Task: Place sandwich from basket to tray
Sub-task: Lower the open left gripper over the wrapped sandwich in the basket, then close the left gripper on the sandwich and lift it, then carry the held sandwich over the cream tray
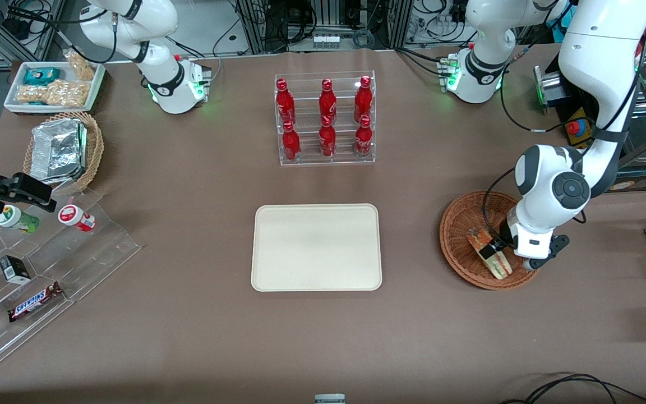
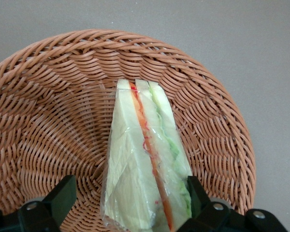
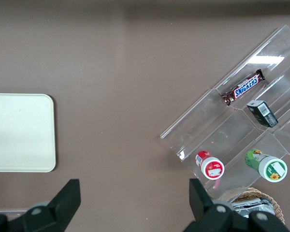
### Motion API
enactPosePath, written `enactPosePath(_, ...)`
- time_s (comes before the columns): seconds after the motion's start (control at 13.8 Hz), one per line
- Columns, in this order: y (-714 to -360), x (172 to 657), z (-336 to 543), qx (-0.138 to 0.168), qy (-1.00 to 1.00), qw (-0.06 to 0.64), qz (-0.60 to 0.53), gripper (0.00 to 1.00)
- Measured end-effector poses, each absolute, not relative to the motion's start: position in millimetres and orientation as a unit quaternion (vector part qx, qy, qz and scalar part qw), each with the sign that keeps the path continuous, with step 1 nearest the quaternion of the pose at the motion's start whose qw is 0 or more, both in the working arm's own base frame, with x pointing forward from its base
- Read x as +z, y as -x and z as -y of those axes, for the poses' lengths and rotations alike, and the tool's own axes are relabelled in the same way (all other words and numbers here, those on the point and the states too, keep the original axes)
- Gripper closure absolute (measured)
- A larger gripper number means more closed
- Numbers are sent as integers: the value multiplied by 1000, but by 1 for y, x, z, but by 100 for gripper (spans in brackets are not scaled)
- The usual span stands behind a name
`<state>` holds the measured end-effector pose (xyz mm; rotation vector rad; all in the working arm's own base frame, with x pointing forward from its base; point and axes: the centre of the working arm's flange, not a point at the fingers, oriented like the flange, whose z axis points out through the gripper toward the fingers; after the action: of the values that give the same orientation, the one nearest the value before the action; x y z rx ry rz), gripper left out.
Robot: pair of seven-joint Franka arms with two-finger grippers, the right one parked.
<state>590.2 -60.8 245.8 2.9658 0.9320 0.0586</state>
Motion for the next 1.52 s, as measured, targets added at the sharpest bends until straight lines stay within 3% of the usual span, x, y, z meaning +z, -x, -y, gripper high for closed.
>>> enactPosePath(0.65,-601,257,60,21,-940,17,-341,88)
enactPosePath(1.09,-625,343,79,-43,-943,-27,-328,93)
enactPosePath(1.52,-599,383,206,-43,-975,-10,-218,93)
